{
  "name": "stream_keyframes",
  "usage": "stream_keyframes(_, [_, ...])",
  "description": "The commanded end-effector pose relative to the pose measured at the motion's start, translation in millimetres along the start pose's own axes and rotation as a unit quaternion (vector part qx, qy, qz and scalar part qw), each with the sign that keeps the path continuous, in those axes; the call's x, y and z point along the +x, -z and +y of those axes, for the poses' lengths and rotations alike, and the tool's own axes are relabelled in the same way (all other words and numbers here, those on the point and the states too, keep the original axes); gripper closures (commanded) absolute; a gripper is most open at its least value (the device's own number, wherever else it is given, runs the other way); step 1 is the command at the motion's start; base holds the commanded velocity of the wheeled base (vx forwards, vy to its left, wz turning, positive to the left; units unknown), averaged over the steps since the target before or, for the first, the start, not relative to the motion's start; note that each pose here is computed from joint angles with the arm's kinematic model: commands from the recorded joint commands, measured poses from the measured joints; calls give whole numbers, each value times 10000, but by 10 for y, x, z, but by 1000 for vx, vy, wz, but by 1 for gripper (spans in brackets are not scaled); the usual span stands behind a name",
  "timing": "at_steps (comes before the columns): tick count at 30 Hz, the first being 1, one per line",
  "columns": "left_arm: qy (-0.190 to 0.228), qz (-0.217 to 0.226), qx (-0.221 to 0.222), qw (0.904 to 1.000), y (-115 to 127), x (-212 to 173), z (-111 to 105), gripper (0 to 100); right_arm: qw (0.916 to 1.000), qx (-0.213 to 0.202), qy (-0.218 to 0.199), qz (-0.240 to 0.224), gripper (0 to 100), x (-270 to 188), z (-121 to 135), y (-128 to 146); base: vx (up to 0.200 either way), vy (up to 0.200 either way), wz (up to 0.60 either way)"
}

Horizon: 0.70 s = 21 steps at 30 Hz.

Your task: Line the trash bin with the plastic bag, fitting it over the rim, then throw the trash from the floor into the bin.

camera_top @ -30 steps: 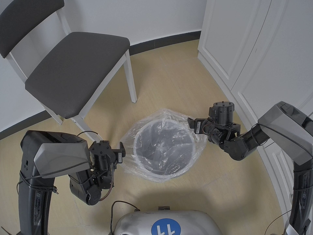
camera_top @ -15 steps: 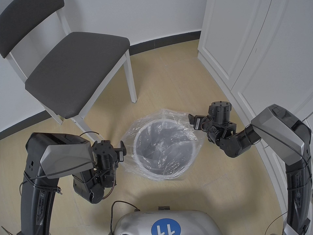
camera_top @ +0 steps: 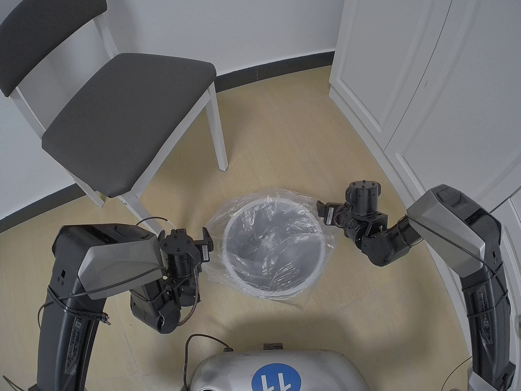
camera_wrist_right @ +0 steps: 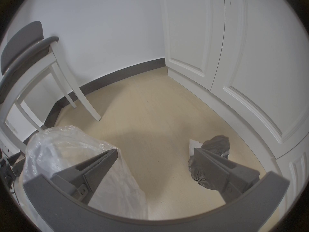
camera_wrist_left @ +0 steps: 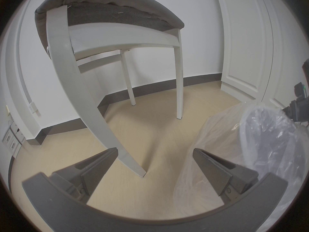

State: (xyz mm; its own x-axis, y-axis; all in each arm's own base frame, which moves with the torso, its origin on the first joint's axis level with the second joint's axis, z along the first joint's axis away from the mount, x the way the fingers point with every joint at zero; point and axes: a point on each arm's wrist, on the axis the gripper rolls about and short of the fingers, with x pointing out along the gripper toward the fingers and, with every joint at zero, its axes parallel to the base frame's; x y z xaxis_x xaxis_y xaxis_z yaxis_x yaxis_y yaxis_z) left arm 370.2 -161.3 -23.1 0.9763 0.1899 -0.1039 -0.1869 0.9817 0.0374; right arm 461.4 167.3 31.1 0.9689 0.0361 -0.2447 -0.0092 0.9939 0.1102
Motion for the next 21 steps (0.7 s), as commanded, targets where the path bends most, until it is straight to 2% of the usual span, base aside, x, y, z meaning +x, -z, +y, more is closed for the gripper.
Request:
stream_keyframes(1, [-37, 111, 104, 9999, 130, 33, 7, 0, 9998, -54, 63, 172, 0, 138, -44, 245, 0, 0, 0])
stream_keyframes(5, [-47, 205, 217, 9995, 178, 13, 31, 0, 9996, -80, 90, 237, 0, 173, -85, 309, 0, 0, 0])
stream_keyframes(7, [-46, 404, 552, 9976, 235, -71, 93, 0, 9995, -125, 95, 275, 0, 168, -105, 323, 0, 0, 0])
stream_keyframes(9, [-29, 458, 649, 9968, 231, -125, 118, 0, 9995, -167, 100, 268, 0, 154, -113, 303, 0, 0, 0])
stream_keyframes(12, [17, 336, 569, 9978, 78, -177, 107, 0, 9996, -165, 102, 202, 0, 92, -130, 208, 0, 0, 0])
stream_keyframes(14, [78, 263, 527, 9982, -70, -276, 116, 0, 9997, -201, 84, 146, 0, -50, -141, 38, 0, 0, 0])
stream_keyframes(15, [78, 263, 527, 9982, -70, -276, 116, 0, 9997, -201, 84, 146, 0, -50, -141, 38, 0, 0, 0])
stream_keyframes(17, [186, 155, 490, 9985, -285, -443, 136, 0, 9995, -317, 49, 84, 0, -309, -153, -196, 0, 0, 0])
stream_keyframes(19, [232, 121, 480, 9985, -346, -501, 137, 0, 9993, -375, 31, 71, 0, -411, -162, -271, 0, 0, 0])
stream_keyframes(21, [339, 122, 577, 9977, -473, -680, 188, 0, 9978, -631, -160, 146, 0, -716, -187, -382, 0, 0, 0])
